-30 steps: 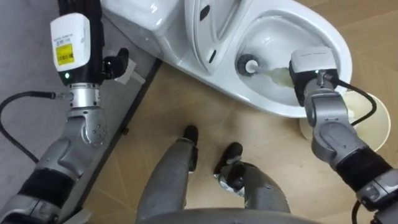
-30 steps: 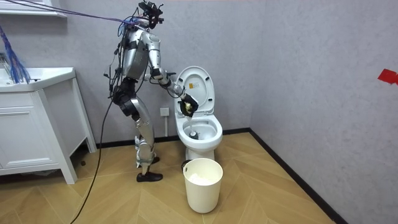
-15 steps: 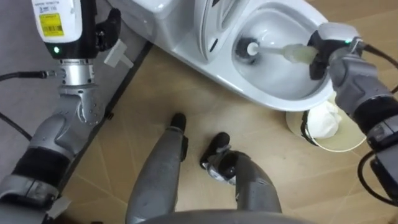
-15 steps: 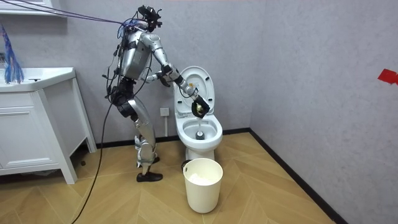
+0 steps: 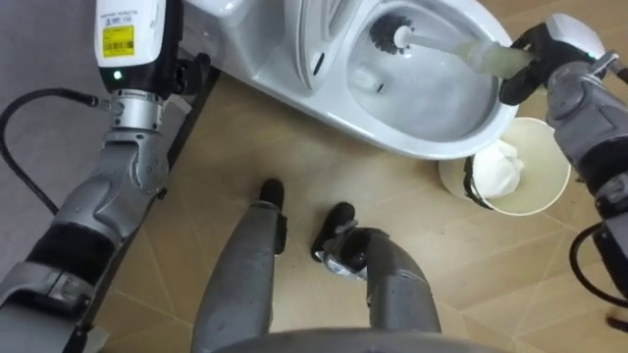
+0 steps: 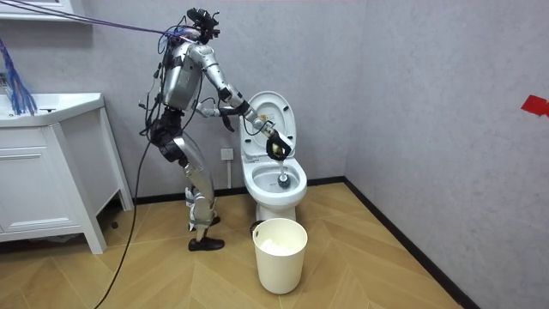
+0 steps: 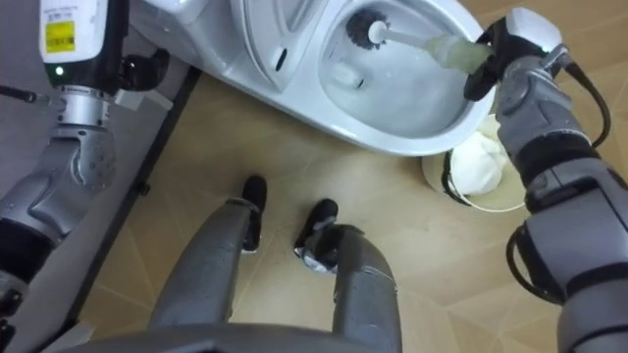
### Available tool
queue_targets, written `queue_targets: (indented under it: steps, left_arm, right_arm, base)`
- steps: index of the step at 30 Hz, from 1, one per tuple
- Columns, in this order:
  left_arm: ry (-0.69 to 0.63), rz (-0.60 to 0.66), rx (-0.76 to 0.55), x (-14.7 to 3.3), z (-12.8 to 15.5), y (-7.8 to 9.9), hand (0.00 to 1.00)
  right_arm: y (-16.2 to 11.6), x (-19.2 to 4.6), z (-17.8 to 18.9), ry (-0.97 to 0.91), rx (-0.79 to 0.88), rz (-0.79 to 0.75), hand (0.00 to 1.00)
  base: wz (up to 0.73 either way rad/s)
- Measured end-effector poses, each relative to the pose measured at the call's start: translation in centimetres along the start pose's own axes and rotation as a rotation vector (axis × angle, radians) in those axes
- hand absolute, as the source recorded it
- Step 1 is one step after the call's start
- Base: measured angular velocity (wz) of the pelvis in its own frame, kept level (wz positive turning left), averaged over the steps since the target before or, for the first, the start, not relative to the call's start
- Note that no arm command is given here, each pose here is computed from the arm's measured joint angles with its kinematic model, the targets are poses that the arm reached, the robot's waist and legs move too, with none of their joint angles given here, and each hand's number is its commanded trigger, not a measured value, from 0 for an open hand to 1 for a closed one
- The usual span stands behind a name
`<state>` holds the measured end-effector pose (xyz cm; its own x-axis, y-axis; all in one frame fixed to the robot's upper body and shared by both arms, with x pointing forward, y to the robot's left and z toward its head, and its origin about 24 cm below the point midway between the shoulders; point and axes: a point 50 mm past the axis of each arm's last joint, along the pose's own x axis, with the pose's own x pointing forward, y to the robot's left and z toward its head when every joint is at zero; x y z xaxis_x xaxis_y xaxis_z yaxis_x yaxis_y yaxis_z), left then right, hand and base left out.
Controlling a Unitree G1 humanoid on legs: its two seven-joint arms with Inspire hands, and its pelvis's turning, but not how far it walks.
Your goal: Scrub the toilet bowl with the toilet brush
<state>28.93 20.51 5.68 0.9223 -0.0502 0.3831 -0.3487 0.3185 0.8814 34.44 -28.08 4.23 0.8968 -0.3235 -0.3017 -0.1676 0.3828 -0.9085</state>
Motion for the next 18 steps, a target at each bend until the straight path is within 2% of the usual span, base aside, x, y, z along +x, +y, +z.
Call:
queue_targets:
  steps: [8, 14, 18]
  left_arm:
    - [0.016, -0.094, 0.012, 0.3, -0.1, -0.4, 0.0]
    - [0.023, -0.132, -0.004, 0.5, 0.1, -0.8, 0.0]
    - [0.013, -0.161, -0.006, 0.5, 0.3, -0.9, 0.0]
  right_arm:
    - [0.3, 0.0, -0.5, 0.016, -0.046, 0.002, 1.0]
    - [2.5, -0.4, 1.8, -0.095, -0.355, 0.027, 1.0]
    - [2.9, -0.8, 3.6, -0.165, -0.579, 0.001, 1.0]
  base:
    - [0.01]
    - [-0.02]
    - [0.0]
